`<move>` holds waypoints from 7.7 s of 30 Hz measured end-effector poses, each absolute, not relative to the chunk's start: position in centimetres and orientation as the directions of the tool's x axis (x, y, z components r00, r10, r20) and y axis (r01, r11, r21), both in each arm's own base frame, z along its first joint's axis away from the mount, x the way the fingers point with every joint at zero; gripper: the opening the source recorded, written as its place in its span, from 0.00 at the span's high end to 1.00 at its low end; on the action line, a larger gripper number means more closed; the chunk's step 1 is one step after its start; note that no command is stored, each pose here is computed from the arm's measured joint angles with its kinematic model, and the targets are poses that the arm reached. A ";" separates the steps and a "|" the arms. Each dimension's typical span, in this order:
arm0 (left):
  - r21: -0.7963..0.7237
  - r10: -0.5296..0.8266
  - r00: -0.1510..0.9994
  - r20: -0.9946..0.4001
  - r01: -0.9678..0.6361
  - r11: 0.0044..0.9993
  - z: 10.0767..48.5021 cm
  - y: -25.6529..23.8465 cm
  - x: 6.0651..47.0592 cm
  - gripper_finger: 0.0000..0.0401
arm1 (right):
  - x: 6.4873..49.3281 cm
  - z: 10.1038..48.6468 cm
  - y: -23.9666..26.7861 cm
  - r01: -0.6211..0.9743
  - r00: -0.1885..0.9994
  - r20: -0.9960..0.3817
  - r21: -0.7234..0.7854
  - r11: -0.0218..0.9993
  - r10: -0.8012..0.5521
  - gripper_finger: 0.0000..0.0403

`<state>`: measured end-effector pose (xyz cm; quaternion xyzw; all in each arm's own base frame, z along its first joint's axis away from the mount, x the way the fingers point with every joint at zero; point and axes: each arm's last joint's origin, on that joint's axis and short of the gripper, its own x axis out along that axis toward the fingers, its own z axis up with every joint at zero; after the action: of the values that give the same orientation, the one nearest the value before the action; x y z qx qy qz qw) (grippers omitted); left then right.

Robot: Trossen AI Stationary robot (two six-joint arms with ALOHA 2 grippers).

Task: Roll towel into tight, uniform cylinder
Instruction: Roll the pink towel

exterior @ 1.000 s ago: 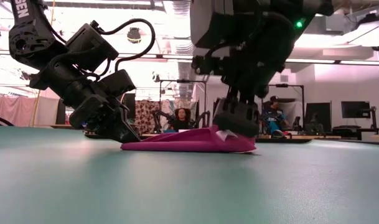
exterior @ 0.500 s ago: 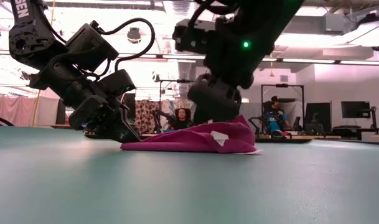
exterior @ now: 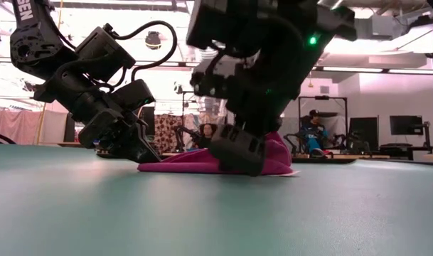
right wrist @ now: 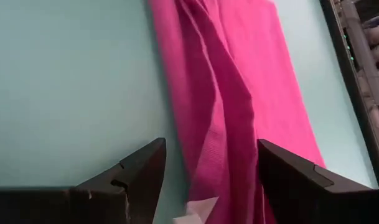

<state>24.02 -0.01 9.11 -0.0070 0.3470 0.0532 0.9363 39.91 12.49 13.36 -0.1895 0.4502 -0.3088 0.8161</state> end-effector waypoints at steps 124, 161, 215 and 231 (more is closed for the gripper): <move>0.034 0.091 0.742 -0.664 -0.092 0.995 9.0 0.0 23.9 1.00 | 35.9 18.5 17.4 0.370 0.405 -0.573 -0.610 0.700 -0.713 0.33; 0.037 0.098 0.741 -0.664 -0.098 0.994 9.0 0.0 23.9 1.00 | 34.1 11.9 17.3 0.361 0.406 -0.680 -0.494 0.791 -0.611 0.41; 0.041 0.102 0.740 -0.665 -0.100 0.994 9.0 0.0 23.9 1.00 | 34.8 15.8 10.1 0.289 0.166 -0.623 -0.711 0.641 -0.765 0.60; 0.051 0.101 0.738 -0.667 -0.091 0.995 9.0 0.0 23.9 1.00 | 33.2 19.9 6.7 0.351 0.281 -0.647 -0.618 0.703 -0.709 0.60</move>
<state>23.88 0.00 8.96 0.0074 0.3580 0.0515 0.9323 33.22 6.71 19.85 -0.1813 0.4938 -0.3399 0.7796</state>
